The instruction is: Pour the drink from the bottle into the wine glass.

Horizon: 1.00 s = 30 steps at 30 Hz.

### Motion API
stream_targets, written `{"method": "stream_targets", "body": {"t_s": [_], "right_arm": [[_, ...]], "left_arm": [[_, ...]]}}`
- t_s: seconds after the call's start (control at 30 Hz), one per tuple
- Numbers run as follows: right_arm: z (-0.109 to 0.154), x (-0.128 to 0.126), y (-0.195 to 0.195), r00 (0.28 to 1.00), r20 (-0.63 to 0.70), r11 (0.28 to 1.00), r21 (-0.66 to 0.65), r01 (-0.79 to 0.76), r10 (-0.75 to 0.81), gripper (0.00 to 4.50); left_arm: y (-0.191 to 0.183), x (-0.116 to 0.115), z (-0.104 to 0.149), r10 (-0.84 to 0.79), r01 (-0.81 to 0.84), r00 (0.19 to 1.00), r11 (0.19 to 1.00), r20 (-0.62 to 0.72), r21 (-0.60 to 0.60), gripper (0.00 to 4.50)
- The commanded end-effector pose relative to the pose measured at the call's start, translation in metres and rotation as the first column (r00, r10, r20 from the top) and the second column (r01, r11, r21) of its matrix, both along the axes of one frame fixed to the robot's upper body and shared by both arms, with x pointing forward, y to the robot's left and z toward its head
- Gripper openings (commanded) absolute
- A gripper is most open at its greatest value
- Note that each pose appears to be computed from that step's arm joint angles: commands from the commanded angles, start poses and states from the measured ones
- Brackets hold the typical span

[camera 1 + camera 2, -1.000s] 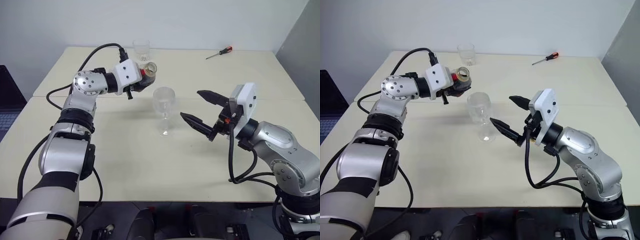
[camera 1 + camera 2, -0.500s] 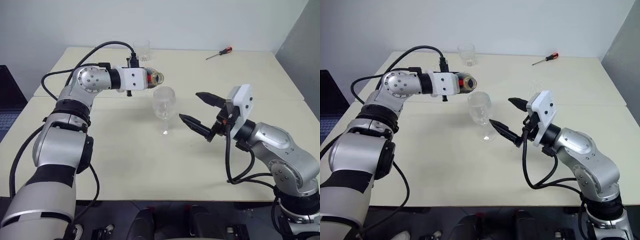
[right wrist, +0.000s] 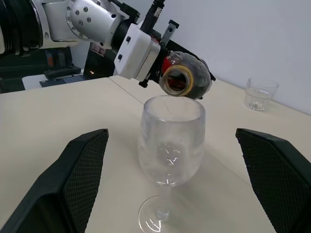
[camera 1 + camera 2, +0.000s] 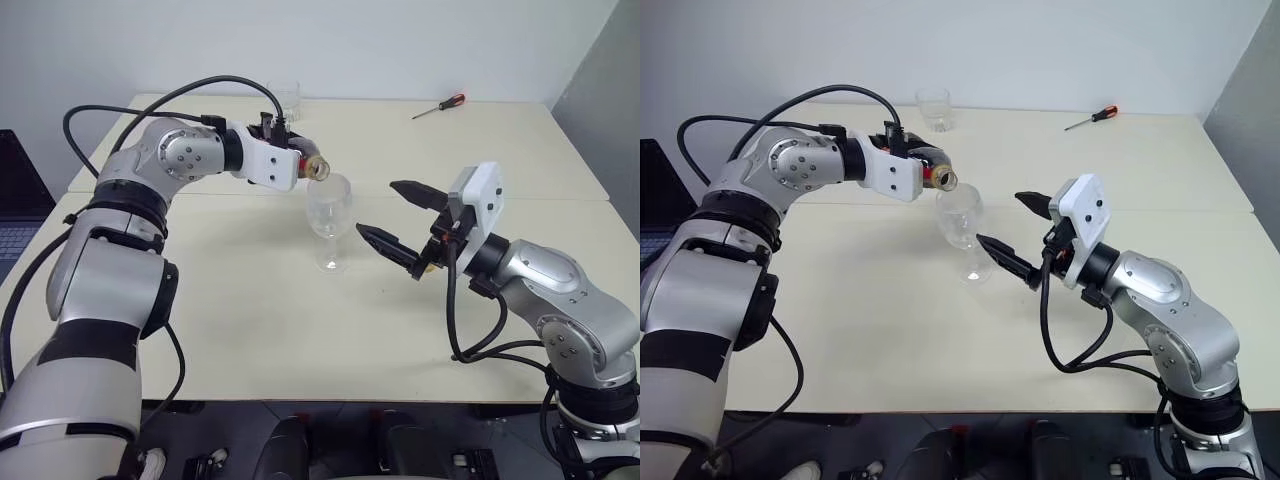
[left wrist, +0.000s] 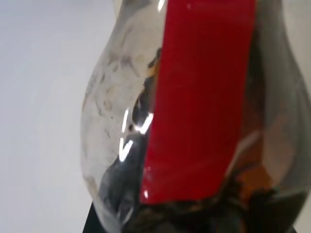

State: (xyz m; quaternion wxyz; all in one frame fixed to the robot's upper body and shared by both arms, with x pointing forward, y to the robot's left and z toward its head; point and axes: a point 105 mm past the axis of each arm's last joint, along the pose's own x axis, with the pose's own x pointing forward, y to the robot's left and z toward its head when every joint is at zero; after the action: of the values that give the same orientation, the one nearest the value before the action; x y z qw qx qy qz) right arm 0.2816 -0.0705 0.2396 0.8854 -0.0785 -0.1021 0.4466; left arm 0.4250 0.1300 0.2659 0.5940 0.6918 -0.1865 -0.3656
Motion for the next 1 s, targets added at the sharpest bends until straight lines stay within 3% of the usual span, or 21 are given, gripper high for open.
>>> {"method": "stream_targets", "body": {"t_s": [0.03, 0.4, 1.0], "right_arm": [[0.007, -0.006, 0.001, 0.999, 0.051, 1.000, 0.012, -0.016, 0.015, 4.50], [-0.002, -0.005, -0.003, 0.999, 0.044, 1.000, 0.014, -0.013, 0.012, 4.50], [-0.004, -0.005, -0.001, 0.999, 0.039, 1.000, 0.019, -0.018, 0.018, 4.50]], "left_arm": [[-0.004, -0.002, 0.029, -0.023, 0.022, 0.993, 1.000, 0.115, 0.009, 1.28], [-0.003, 0.000, 0.034, -0.028, 0.013, 0.980, 0.997, 0.196, 0.079, 1.28], [-0.002, 0.002, 0.041, -0.018, -0.004, 0.971, 0.996, 0.237, 0.093, 1.28]]}}
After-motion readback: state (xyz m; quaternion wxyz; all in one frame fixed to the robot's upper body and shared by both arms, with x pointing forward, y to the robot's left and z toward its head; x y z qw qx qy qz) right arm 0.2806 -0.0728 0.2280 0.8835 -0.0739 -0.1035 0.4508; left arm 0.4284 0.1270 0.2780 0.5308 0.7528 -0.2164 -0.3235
